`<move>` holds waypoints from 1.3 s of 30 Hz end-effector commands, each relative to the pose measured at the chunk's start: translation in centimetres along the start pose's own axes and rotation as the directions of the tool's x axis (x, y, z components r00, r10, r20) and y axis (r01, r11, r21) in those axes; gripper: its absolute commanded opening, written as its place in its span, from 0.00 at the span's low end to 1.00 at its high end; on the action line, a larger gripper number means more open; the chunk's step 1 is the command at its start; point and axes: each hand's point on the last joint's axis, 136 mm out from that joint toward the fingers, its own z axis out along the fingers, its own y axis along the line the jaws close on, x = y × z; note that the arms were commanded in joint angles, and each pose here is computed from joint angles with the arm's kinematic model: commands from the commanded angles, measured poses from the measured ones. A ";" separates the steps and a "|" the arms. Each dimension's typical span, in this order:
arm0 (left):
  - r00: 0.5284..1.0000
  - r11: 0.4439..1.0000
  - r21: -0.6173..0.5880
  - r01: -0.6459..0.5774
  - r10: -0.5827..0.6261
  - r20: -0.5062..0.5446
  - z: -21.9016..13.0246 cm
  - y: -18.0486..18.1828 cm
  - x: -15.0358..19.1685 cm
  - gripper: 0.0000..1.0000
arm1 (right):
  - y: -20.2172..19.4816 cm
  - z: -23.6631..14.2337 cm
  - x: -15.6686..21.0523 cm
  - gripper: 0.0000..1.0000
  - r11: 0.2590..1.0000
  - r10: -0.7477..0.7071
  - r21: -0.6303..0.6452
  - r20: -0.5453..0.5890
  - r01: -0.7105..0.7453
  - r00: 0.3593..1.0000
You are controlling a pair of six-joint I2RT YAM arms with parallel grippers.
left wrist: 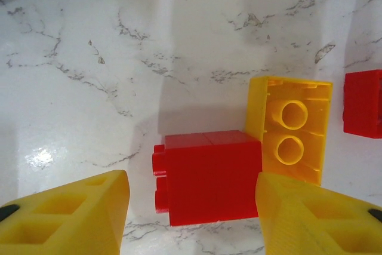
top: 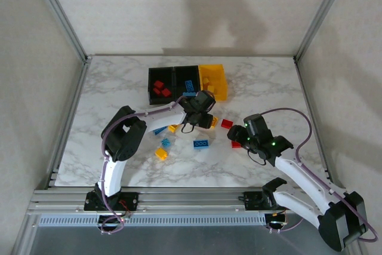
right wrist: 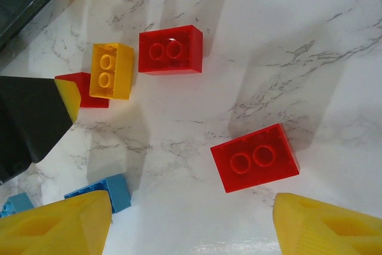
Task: Sort the legos into containers by color
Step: Pick up the lego from the center of the table.
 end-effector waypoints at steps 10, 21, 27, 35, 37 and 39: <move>1.000 1.000 -0.010 0.016 -0.016 -0.006 0.3 0.2 -0.2 0.60 | -0.4 -0.4 0.1 0.72 1.000 0.006 -0.004 0.007 -0.006 1.000; 0.999 0.999 0.018 0.034 -0.034 -0.001 0.3 -0.4 -0.5 0.63 | -0.2 -0.2 0.1 0.72 1.000 0.008 -0.012 0.006 -0.008 1.000; 0.999 0.999 0.011 0.036 -0.036 -0.019 1.3 -0.3 0.1 0.63 | 0.0 0.0 0.2 0.72 1.000 0.004 -0.014 -0.004 -0.004 1.000; 0.999 0.999 -0.034 0.033 -0.033 -0.008 1.0 0.8 0.1 0.53 | -0.1 0.0 0.2 0.72 1.000 0.007 -0.021 0.001 -0.007 1.000; 0.999 0.999 -0.033 0.038 -0.038 -0.002 0.6 1.0 0.0 0.52 | 0.0 0.2 0.3 0.72 1.000 0.007 -0.026 -0.004 -0.007 1.000; 0.999 0.999 -0.032 0.037 -0.037 -0.002 0.4 1.1 0.1 0.44 | 0.1 0.4 0.4 0.72 1.000 0.007 -0.026 -0.008 -0.008 1.000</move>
